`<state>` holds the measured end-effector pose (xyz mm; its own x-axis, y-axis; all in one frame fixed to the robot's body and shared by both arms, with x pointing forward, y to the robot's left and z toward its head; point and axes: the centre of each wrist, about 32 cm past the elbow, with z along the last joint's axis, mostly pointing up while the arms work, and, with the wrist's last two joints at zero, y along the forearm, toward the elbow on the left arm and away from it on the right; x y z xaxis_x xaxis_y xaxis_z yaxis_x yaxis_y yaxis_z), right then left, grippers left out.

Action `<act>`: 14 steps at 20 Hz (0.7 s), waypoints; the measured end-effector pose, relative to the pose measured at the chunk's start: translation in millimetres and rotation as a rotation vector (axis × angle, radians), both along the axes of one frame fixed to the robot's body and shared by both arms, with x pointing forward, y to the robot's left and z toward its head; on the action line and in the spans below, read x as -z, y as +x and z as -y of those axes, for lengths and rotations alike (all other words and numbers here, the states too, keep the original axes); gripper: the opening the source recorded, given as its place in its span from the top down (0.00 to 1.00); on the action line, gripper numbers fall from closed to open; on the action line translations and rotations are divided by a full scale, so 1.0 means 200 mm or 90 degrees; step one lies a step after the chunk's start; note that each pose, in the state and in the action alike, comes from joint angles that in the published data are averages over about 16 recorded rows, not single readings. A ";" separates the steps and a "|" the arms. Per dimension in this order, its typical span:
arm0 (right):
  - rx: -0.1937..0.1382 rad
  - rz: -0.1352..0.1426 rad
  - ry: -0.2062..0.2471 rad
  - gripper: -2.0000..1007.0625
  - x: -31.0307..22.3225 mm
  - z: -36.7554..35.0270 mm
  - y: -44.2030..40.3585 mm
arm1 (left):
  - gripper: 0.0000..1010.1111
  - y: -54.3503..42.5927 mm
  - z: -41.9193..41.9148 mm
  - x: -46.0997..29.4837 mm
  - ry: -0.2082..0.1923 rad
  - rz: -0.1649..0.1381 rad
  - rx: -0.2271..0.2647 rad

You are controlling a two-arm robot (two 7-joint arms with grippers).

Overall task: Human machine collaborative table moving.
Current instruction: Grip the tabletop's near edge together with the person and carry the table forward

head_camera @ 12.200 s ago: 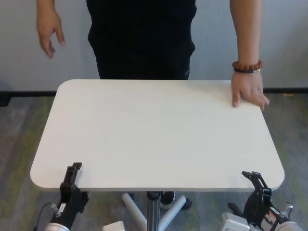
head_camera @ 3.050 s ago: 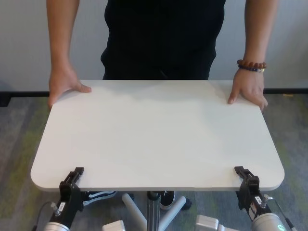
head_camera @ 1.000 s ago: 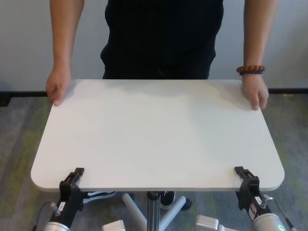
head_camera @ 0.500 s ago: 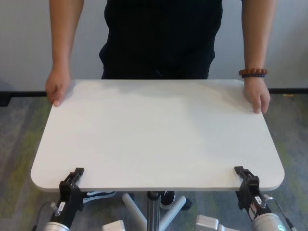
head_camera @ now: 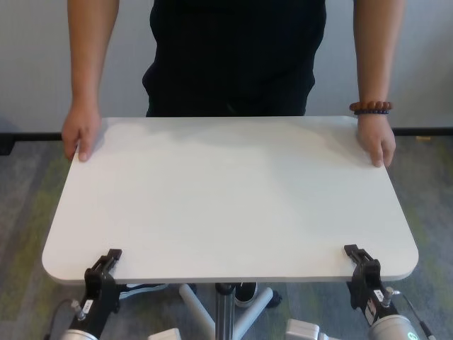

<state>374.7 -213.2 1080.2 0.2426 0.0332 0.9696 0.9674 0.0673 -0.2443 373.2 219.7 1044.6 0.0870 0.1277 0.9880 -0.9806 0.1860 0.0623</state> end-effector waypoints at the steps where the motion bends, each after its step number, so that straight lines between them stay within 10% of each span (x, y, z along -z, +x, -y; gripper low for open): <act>1: 0.000 0.001 -0.001 0.73 0.000 -0.001 -0.002 | 0.73 -0.001 -0.001 -0.003 -0.001 0.001 0.001; 14: -0.005 0.015 -0.009 0.73 -0.012 -0.002 -0.014 | 0.73 0.011 -0.001 -0.078 -0.008 0.031 0.015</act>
